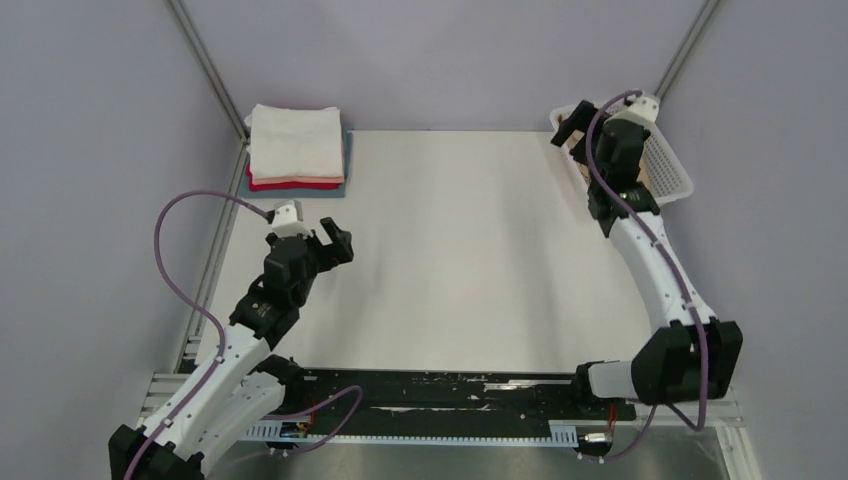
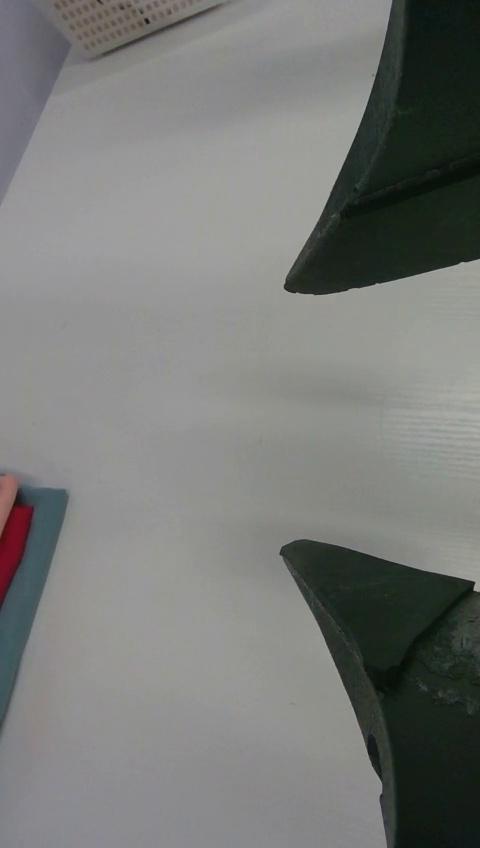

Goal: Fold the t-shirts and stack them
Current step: Grab crumpled tshirt from bin with the right arm

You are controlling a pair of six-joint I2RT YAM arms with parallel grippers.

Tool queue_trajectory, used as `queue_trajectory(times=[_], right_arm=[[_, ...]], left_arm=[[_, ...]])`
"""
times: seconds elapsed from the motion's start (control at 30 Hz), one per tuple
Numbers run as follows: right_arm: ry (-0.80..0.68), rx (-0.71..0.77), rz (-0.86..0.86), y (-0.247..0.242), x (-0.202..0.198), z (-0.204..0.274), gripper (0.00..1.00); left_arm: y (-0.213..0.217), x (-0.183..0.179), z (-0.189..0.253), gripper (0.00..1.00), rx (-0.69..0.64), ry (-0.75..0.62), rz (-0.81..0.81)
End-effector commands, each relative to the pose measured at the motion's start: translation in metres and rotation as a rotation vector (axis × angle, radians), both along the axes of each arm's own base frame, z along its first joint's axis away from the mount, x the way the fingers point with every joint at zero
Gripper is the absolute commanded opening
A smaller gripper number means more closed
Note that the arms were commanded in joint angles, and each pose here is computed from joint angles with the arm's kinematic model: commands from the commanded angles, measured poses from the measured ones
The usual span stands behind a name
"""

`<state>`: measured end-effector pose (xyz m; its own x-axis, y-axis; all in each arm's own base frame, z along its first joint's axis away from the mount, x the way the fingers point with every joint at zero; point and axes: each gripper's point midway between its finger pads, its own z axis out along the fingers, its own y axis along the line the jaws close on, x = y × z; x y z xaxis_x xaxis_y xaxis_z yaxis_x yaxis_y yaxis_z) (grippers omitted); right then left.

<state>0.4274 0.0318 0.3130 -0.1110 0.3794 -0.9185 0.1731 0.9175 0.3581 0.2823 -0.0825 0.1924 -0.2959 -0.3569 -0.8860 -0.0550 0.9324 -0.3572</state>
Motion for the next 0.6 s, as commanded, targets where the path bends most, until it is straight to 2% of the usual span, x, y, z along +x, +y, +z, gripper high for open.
queue_trajectory(times=[0.0, 0.17, 0.37, 0.5, 0.57], right_arm=[[0.194, -0.061, -0.159, -0.078, 0.049, -0.041, 1.0], [0.317, -0.077, -0.176, -0.139, 0.108, -0.09, 1.0], [0.462, -0.125, -0.189, -0.175, 0.162, -0.155, 1.0], [0.58, -0.115, -0.197, -0.183, 0.178, -0.221, 1.0], [0.606, -0.112, -0.198, -0.185, 0.181, -0.24, 0.96]], left_arm=[[-0.004, 0.01, 0.008, 1.0, -0.023, -0.044, 0.003], [0.0, 0.011, 0.005, 1.0, 0.006, -0.007, 0.028], [0.004, 0.007, -0.001, 1.0, 0.006, 0.012, 0.048], [0.007, 0.006, -0.001, 1.0, 0.011, 0.023, 0.062], [0.009, 0.005, -0.001, 1.0, 0.013, 0.028, 0.069]])
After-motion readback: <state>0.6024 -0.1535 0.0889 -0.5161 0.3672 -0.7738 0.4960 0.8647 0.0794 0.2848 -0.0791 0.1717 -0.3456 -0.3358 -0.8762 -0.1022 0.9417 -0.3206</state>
